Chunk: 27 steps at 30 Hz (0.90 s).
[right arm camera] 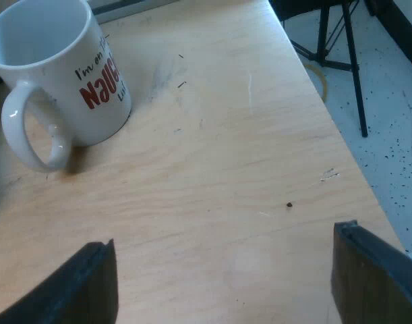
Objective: Put the handle in the coffee machine
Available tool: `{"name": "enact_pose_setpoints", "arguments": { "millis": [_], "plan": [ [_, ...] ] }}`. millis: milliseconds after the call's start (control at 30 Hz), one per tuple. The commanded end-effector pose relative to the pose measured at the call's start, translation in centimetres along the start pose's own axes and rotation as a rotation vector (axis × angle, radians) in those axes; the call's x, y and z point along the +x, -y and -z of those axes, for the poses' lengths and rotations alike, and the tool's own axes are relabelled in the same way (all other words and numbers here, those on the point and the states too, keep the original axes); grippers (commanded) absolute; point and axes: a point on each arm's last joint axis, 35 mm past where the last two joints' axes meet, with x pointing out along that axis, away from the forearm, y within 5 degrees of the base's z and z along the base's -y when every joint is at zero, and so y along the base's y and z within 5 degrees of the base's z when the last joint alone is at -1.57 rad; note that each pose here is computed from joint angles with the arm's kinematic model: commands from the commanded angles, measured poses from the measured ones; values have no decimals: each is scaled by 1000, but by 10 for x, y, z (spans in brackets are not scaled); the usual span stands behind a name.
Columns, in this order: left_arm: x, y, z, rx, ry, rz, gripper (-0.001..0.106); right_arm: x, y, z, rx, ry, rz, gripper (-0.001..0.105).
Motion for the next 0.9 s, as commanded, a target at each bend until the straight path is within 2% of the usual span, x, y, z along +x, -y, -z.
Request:
{"name": "enact_pose_setpoints", "arguments": {
  "millis": [33,100,267,567,900],
  "plan": [
    [2,-1,-2,-8,0,-6,55,-1,0,-3,2,13,-2,67],
    [2,-1,-2,-8,0,-6,55,-1,0,-3,2,13,-2,67],
    [3,1,-2,28,-7,68,55,-1,0,-3,2,13,-2,67],
    [3,-1,-2,3,-1,16,55,-1,0,-3,2,13,-2,67],
    [3,-1,-2,2,-1,15,55,-1,0,-3,2,13,-2,67]
  ]
}}
